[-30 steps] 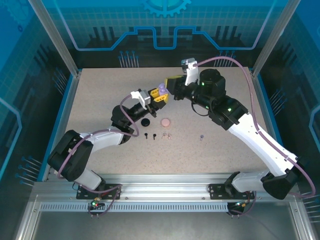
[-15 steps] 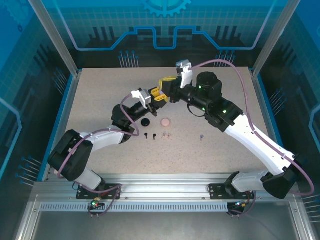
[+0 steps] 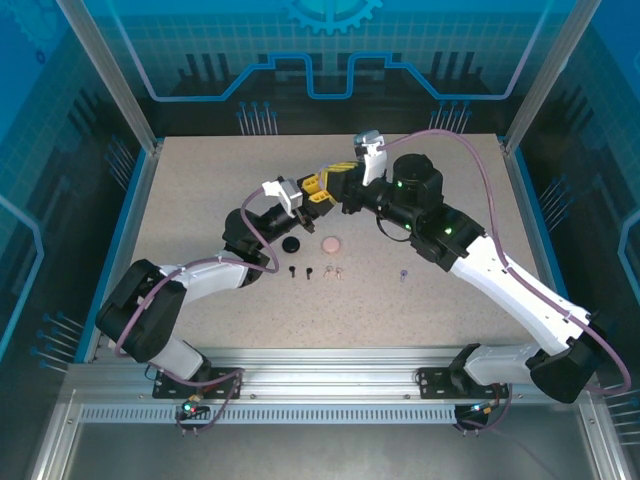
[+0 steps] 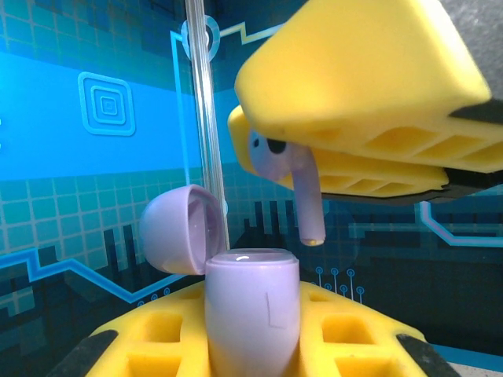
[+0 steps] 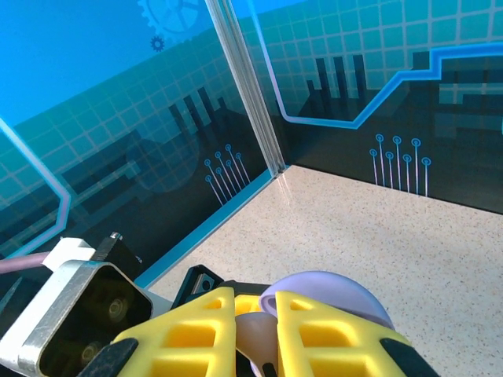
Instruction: Insert wireless bluetooth earbuds into charging case
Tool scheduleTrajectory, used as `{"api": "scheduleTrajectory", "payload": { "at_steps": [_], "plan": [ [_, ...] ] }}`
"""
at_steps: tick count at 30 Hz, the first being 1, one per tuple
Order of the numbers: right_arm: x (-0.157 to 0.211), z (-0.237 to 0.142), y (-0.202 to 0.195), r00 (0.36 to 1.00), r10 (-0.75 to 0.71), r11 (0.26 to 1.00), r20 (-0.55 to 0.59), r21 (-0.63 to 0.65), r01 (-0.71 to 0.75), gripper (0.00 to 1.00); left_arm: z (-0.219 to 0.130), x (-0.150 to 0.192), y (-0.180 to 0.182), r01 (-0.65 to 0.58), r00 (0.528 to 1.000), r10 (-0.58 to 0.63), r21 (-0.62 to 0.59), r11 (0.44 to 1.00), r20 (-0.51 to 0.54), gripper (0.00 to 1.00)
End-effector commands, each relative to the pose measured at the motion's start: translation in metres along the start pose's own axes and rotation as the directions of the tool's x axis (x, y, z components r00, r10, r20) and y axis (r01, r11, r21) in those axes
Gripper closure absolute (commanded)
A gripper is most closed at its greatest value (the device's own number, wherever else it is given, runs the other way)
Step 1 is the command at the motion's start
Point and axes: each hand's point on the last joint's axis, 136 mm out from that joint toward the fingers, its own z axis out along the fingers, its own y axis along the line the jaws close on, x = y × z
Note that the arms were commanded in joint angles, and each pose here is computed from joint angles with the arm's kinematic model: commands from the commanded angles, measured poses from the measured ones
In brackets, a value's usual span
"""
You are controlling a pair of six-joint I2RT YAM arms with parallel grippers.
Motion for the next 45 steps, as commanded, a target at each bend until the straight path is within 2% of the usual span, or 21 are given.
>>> {"api": "scheduleTrajectory", "payload": {
  "at_steps": [1,7,28,45],
  "plan": [
    [-0.019,-0.009,0.006,0.998,-0.01,1.0,0.069,-0.015,0.011,0.85,0.004,-0.03,-0.008,-0.062,0.995,0.059,0.032,0.998,0.084,1.0],
    [-0.025,-0.009,0.006,0.997,-0.013,1.0,0.078,-0.013,0.014,0.85,0.005,-0.03,-0.01,-0.061,0.995,0.058,0.035,0.998,0.085,1.0],
    [0.006,-0.004,-0.018,0.999,0.029,0.999,0.025,0.034,-0.03,0.87,0.005,-0.046,-0.013,-0.076,0.991,0.071,0.04,0.996,0.116,1.0],
    [0.007,0.01,-0.007,0.999,0.045,0.998,0.016,-0.041,-0.045,0.9,0.007,-0.046,-0.017,-0.068,0.991,0.062,0.052,0.996,0.118,1.0]
  ]
}}
